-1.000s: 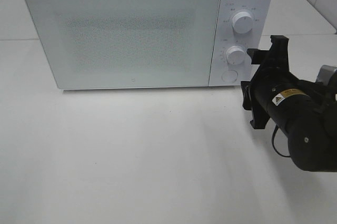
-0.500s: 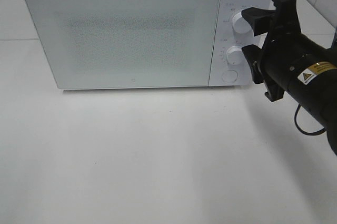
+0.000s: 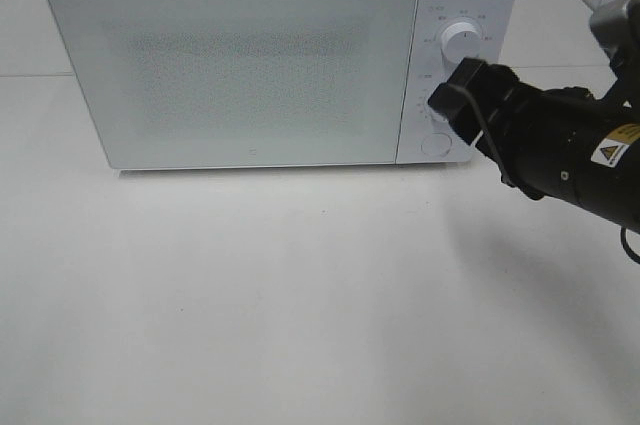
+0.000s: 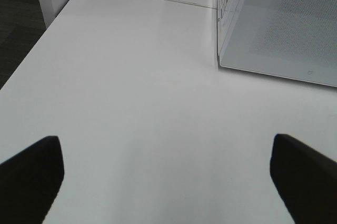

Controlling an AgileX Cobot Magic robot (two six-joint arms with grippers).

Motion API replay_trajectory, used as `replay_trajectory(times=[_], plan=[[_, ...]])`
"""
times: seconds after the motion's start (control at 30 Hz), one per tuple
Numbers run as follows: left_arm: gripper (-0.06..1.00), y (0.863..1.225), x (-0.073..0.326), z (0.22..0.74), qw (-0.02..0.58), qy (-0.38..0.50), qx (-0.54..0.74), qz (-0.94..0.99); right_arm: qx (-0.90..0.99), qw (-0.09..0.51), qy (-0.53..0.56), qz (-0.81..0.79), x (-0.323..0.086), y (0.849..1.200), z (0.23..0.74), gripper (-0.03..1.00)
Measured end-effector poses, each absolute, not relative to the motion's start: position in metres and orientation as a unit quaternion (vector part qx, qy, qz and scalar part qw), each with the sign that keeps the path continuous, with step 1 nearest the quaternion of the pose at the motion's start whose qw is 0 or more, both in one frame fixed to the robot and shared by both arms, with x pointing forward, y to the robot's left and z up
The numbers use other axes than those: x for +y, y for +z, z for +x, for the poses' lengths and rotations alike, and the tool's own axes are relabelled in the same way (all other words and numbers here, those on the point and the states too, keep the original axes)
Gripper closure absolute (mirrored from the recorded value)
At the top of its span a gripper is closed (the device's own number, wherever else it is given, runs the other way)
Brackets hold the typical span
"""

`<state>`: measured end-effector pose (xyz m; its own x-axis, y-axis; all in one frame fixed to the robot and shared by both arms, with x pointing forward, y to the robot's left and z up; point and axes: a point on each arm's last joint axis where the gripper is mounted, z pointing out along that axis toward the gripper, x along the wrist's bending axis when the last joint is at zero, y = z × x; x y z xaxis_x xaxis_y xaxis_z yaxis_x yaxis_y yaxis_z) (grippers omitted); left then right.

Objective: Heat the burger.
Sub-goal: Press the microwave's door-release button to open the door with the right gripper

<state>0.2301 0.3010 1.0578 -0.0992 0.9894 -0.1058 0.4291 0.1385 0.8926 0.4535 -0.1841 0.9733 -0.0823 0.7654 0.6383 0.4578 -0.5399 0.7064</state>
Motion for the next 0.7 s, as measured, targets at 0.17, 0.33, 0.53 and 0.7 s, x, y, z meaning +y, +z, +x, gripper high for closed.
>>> replay_trajectory(times=[0.17, 0.33, 0.53, 0.7], plan=[[-0.05, 1.058, 0.301, 0.230, 0.388, 0.361, 0.647, 0.548, 0.553, 0.169, 0.526, 0.624, -0.186, 0.975, 0.444, 0.27], [-0.05, 1.058, 0.301, 0.230, 0.388, 0.361, 0.647, 0.548, 0.637, 0.167, 0.470, 0.588, -0.189, 0.981, 0.427, 0.19], [-0.05, 1.058, 0.301, 0.230, 0.388, 0.361, 0.647, 0.548, 0.712, 0.145, 0.413, 0.550, -0.189, 0.995, 0.413, 0.19], [-0.05, 1.058, 0.301, 0.230, 0.388, 0.361, 0.647, 0.548, 0.783, 0.142, 0.336, 0.503, -0.198, 1.031, 0.396, 0.21]])
